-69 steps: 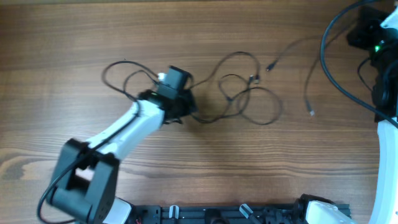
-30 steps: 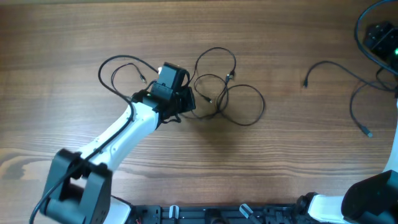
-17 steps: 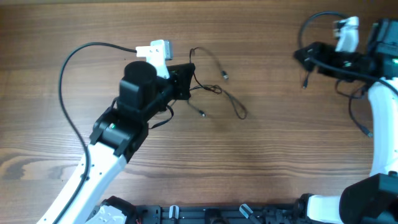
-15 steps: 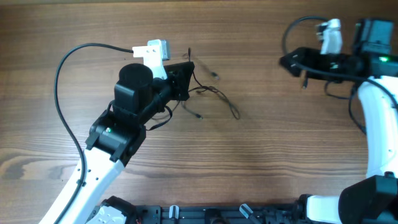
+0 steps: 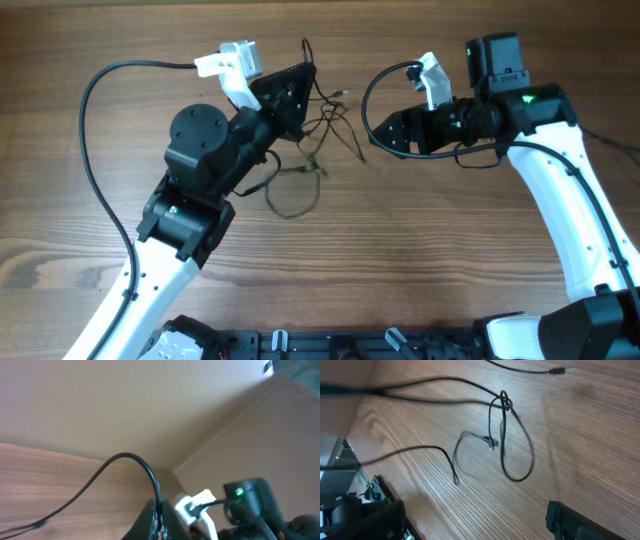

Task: Untangle cables

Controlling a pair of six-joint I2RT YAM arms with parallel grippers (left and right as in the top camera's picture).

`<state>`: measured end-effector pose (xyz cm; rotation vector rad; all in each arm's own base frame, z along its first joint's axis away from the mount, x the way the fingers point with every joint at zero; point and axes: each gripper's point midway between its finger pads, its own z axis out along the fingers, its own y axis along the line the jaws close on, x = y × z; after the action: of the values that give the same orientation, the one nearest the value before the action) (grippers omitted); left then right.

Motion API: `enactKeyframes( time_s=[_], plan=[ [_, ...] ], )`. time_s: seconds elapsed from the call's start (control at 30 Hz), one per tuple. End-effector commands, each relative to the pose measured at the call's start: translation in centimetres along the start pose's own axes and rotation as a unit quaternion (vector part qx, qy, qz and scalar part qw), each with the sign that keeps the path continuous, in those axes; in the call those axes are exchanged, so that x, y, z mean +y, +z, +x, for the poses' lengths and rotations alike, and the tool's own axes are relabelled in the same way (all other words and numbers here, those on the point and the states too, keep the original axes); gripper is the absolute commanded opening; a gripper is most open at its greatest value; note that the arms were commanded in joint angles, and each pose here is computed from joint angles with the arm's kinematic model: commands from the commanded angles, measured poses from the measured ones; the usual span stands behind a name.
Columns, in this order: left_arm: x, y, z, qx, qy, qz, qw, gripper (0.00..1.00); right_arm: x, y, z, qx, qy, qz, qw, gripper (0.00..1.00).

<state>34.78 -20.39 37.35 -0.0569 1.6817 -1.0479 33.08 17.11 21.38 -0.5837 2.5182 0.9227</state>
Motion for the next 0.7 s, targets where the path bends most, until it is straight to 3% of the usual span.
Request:
enactKeyframes(
  time_s=[0.0,0.2,0.37,0.5,0.67],
  plan=[
    [-1.7,-0.3,-1.5,-0.024,-0.07,0.034,0.997,0.04,0.4,0.4,0.1,0.001,-0.013,-0.01,1.0,0.93],
    [-3.2,-0.5,-2.8,-0.042,-0.134,0.071,0.988,0.04,0.8,0.5,-0.6,-0.012,-0.026,-0.017,0.999,0.93],
    [-1.1,0.2,-0.6,-0.007,-0.133,0.027,0.991,0.04,4.1,0.0,-1.2,-0.031,-0.052,-0.113,0.992,0.93],
    [-0.5,0.5,-0.1,0.002,-0.136,0.017,0.991,0.04,4.2,0.1,-1.4,-0.034,-0.055,-0.114,0.991,0.93],
    [-3.1,0.2,-2.2,-0.031,-0.123,0.077,0.989,0.04,3.6,0.2,-1.4,-0.034,-0.069,-0.096,0.992,0.93]
  ],
)
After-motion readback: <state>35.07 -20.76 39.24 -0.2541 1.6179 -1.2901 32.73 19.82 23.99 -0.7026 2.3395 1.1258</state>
